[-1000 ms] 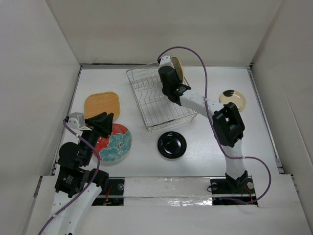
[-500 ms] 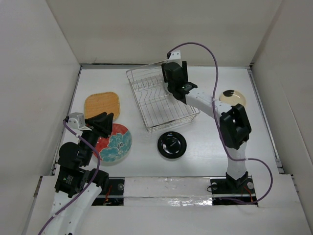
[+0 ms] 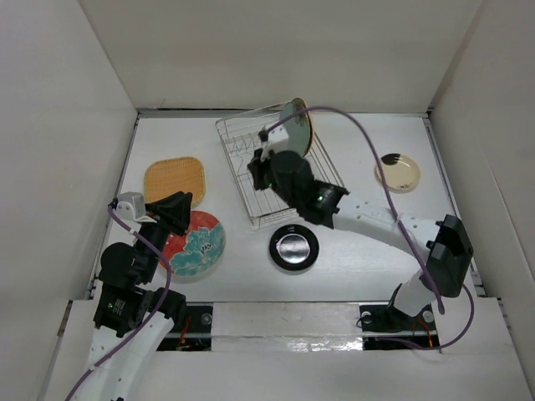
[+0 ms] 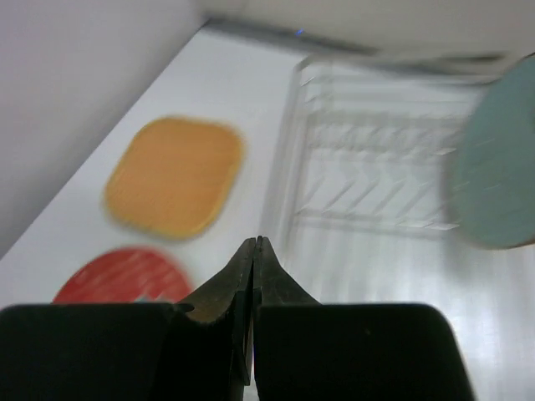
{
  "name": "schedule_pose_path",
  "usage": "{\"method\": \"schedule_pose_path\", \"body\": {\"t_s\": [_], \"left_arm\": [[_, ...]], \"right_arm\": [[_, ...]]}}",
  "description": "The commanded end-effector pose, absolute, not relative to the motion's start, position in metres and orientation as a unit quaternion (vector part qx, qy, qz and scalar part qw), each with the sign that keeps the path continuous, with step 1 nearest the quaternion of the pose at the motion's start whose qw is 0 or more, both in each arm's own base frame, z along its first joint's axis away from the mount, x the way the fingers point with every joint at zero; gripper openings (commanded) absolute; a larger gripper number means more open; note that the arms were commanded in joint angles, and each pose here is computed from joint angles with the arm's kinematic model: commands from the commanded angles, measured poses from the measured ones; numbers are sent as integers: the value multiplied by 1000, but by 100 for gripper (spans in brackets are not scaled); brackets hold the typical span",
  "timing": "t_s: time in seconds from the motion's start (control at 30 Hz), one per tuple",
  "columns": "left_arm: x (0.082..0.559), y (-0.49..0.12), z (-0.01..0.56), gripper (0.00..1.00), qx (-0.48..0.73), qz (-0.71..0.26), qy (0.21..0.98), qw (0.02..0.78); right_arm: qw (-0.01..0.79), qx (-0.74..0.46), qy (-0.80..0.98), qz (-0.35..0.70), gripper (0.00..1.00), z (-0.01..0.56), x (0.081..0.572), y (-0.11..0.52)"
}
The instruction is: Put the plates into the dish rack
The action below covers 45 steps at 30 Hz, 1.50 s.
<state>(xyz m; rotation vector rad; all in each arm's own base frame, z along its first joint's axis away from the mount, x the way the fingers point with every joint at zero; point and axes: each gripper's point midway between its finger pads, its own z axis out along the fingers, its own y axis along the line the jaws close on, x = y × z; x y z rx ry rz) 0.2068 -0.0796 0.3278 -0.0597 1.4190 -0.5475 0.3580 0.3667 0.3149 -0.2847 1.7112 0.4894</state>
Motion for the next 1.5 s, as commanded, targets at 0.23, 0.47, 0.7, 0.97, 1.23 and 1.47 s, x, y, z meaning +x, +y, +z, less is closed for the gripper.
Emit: {"method": "schedule_pose_path", "body": {"t_s": [0.23,0.47,0.7,0.97,1.23,1.47], "left_arm": [[198,-79,349,0,-21,-259,611,747],[193,-77,352,10,-23,-262,604,752],[190,-76,356,21,-25,-267,597,756],[187,-74,358,22,-27,-267,594,759],[184,-71,360,22,-30,-266,588,763],[184,-71,361,22,-31,-265,588,764]], "right_arm": [[440,-89,812,373,0,197,191,459],[358,38,832,423,52,135,168,471],[281,115,843,445,64,76,154,500],[249,191,834,454,58,46,163,525],[242,238,826,450,47,21,171,531],[240,258,820,451,15,13,177,529]]}}
